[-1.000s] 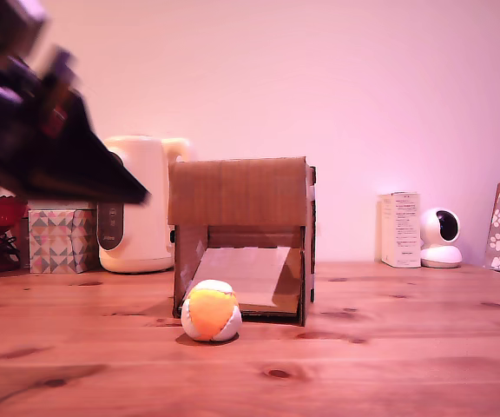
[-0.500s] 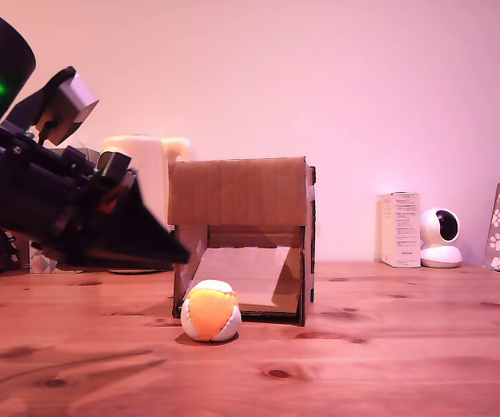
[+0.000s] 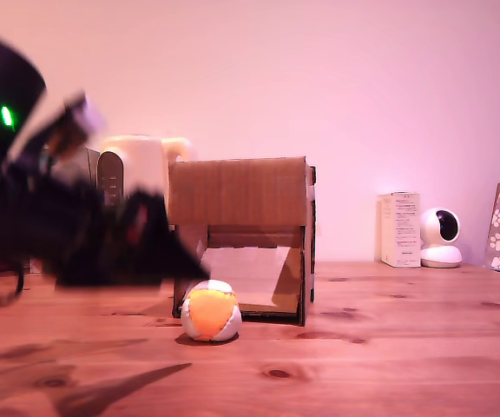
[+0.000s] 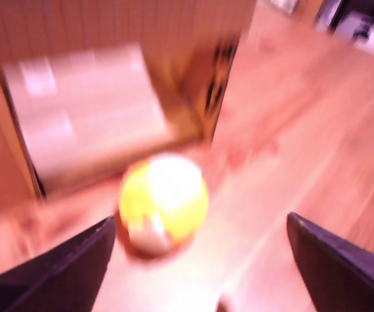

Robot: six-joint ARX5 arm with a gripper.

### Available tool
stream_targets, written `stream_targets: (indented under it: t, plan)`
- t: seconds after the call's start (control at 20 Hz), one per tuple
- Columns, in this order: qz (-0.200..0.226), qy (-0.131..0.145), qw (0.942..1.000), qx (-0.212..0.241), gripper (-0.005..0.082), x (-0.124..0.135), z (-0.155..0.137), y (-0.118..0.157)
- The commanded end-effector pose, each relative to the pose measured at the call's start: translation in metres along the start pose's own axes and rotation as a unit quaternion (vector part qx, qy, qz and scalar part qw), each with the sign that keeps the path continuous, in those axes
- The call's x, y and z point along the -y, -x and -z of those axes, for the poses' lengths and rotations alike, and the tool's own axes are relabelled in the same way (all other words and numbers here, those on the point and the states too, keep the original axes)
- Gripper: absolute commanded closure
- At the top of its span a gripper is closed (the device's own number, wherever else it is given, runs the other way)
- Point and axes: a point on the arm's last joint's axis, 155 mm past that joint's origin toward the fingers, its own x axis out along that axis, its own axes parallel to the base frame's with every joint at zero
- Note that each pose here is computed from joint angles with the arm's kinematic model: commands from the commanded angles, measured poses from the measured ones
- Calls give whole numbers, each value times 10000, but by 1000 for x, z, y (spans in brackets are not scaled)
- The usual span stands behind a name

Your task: Drop the footbag into the cardboard dice tower

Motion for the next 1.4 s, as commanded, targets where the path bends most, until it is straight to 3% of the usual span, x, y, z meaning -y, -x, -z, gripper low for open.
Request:
stream_targets:
  t: [0.0, 0.35, 0.45, 0.5, 0.65, 0.7, 1.0, 1.35]
  plan:
    - [19, -60, 10000, 37, -14, -2, -6, -9]
    - [10, -45, 9999, -116, -5, -13, -5, -38]
    - [12, -43, 9999, -119, 61, -14, -8, -42]
    - [11, -51, 9999, -98, 147, -15, -11, -43]
    - [19, -73, 10000, -27, 591, -15, -20, -46]
    - [18, -63, 10000, -54, 679, -15, -20, -46]
    - [207, -5, 9996, -193, 700, -8, -16, -44]
    - [336, -52, 9994, -82, 700, 13, -54, -7]
